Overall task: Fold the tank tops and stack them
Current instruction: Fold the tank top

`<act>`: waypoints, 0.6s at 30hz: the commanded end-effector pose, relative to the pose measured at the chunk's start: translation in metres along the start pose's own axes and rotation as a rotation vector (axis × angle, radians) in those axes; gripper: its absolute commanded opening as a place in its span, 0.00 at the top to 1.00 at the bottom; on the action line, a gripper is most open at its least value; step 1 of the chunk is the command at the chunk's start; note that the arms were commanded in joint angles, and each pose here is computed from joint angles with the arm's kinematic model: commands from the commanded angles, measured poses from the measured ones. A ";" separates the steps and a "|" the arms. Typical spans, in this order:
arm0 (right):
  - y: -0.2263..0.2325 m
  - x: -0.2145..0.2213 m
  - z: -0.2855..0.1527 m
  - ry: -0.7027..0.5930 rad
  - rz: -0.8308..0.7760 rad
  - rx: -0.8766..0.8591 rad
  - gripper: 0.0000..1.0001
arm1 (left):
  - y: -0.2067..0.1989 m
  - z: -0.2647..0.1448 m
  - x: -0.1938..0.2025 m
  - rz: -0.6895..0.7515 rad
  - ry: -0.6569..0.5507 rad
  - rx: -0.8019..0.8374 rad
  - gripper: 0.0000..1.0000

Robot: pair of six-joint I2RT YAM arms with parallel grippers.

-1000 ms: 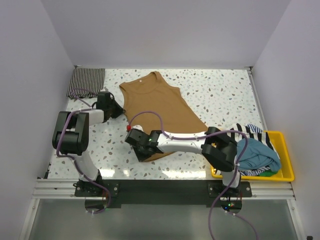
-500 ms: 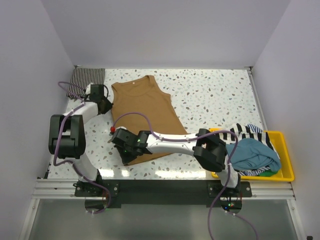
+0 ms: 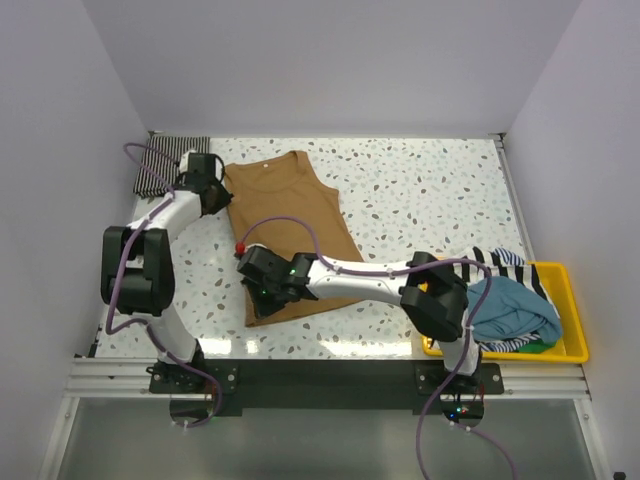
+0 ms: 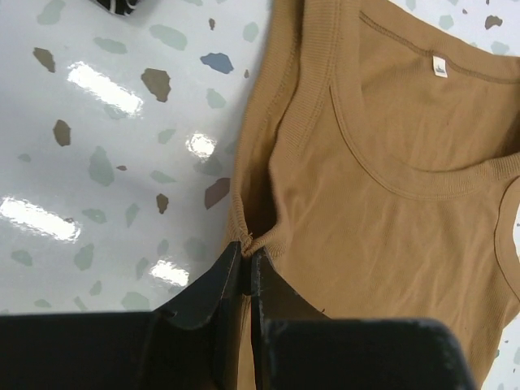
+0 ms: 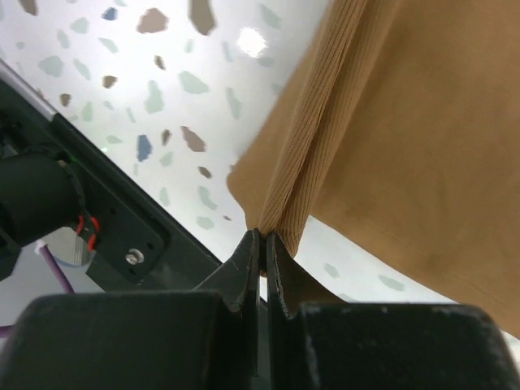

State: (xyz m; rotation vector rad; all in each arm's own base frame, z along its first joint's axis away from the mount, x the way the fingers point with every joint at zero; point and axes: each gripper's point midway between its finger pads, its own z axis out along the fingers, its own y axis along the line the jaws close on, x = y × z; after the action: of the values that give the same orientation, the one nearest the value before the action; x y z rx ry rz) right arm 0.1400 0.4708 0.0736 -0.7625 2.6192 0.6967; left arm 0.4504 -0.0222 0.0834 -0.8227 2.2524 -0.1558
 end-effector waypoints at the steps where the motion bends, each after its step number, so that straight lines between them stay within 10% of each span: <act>1: -0.001 -0.008 -0.028 -0.034 0.023 -0.051 1.00 | -0.019 0.001 -0.014 0.034 -0.044 0.020 1.00; 18: -0.071 0.013 -0.037 -0.048 0.145 0.020 1.00 | -0.073 0.016 0.018 0.139 -0.005 0.042 1.00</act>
State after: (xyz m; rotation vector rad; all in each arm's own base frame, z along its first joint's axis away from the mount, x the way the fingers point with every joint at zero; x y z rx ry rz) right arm 0.1634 0.3968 0.0600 -0.5862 2.6767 0.6627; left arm 0.4723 -0.0857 0.0708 -0.6786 2.3367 -0.1643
